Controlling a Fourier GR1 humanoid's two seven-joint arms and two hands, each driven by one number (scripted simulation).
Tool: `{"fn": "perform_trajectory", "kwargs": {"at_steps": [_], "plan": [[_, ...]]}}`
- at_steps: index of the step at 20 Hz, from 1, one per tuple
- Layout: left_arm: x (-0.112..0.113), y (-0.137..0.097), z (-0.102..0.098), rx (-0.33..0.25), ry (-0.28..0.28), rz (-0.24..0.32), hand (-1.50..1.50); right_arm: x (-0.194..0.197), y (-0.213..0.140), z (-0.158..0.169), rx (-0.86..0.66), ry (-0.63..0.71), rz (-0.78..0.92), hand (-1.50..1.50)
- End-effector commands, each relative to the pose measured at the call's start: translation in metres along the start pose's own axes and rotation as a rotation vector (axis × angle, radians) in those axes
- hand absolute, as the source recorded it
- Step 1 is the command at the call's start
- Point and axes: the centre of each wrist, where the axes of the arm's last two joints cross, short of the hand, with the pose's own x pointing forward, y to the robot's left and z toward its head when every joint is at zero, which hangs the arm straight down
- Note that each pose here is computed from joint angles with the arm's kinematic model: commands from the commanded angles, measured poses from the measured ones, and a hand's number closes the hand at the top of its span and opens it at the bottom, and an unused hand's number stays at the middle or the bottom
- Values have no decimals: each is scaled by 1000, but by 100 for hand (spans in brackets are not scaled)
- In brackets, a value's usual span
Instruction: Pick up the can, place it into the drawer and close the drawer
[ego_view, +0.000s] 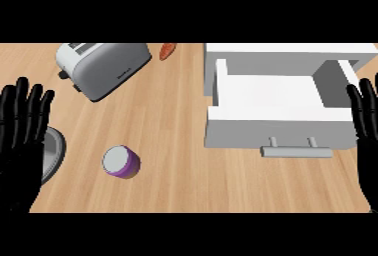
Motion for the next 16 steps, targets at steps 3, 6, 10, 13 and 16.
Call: {"fn": "perform_trajectory", "kwargs": {"at_steps": [3,6,10,13,16], "plan": [[19,-13,33,62,14,7,-150,2,-1,12,-4,13,-41,-150],[24,-1,64,104,41,-37,-150,6,7,19,-23,45,-57,-150],[8,-1,78,288,421,0,-150,-23,-9,22,-146,343,-27,-150],[36,8,86,322,435,-8,-150,-20,-14,35,-131,357,-17,-150],[28,3,74,323,429,-13,-150,-28,-8,26,-122,358,-18,-150]]}}
